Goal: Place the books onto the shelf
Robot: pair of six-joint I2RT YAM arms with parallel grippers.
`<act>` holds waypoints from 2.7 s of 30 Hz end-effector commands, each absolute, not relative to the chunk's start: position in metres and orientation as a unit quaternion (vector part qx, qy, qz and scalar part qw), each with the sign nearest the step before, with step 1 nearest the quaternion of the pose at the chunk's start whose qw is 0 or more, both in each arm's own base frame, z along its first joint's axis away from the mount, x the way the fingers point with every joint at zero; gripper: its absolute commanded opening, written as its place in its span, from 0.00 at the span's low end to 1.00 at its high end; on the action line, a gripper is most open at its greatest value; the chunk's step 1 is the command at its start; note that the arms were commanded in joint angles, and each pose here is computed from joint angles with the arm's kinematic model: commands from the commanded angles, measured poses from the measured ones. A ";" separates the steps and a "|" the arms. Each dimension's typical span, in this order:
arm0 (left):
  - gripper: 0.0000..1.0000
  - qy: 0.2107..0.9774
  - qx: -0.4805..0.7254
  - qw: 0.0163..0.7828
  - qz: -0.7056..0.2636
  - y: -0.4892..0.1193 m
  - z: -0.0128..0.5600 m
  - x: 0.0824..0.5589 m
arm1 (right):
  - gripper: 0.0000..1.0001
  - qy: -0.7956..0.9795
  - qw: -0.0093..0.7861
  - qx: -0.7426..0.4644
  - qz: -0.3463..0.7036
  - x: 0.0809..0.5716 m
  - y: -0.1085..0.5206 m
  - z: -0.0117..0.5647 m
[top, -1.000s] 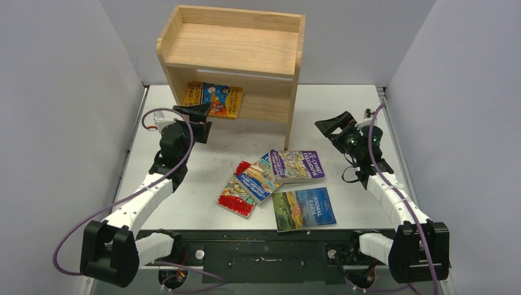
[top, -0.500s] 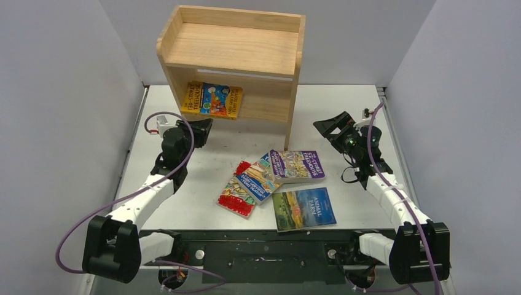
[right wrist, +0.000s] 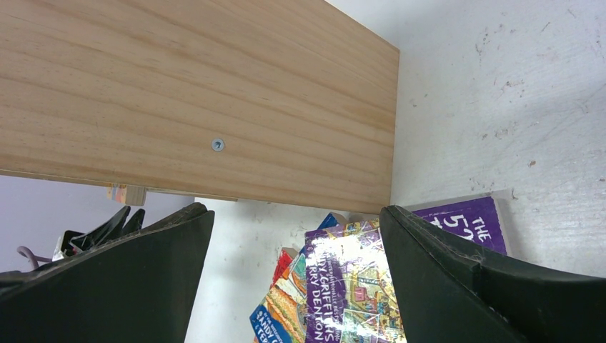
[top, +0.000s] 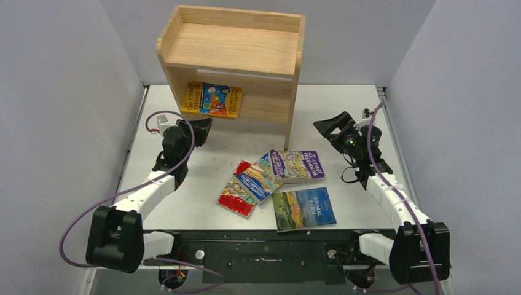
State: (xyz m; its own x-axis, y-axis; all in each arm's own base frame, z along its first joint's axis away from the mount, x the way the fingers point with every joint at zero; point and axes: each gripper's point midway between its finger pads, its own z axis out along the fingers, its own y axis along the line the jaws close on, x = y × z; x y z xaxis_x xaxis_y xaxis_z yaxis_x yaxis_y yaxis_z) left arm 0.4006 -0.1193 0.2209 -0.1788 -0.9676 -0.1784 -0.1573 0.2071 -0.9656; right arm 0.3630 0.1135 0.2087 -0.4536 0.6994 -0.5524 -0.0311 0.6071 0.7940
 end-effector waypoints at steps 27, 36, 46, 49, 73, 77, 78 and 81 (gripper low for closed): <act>0.17 0.591 -0.429 0.484 -0.483 -0.108 0.252 0.421 | 0.90 0.750 0.495 0.210 0.386 0.365 0.114 0.221; 0.17 0.584 -0.430 0.488 -0.486 -0.108 0.257 0.425 | 0.90 0.750 0.493 0.211 0.386 0.365 0.114 0.220; 0.16 0.583 -0.428 0.485 -0.491 -0.110 0.259 0.426 | 0.90 0.750 0.494 0.211 0.386 0.365 0.114 0.221; 0.16 0.589 -0.423 0.480 -0.494 -0.113 0.260 0.422 | 0.90 0.750 0.494 0.211 0.386 0.366 0.114 0.221; 0.14 0.593 -0.417 0.475 -0.500 -0.116 0.260 0.411 | 0.90 0.750 0.491 0.209 0.391 0.366 0.118 0.220; 0.14 0.591 -0.416 0.476 -0.501 -0.116 0.262 0.415 | 0.90 0.750 0.491 0.209 0.391 0.366 0.118 0.220; 0.14 0.591 -0.416 0.476 -0.501 -0.117 0.262 0.416 | 0.90 0.749 0.491 0.210 0.391 0.367 0.117 0.221; 0.14 0.591 -0.417 0.477 -0.500 -0.116 0.261 0.418 | 0.90 0.750 0.491 0.209 0.391 0.367 0.118 0.221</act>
State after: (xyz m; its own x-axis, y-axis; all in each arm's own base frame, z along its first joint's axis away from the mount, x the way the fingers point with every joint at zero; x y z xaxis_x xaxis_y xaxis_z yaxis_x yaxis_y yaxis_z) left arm 0.4097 -0.1135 0.2276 -0.2046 -0.9693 -0.1365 -0.1146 0.1622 -0.9801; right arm 0.3629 0.1156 0.2071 -0.4589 0.6971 -0.5509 -0.0302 0.6074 0.7938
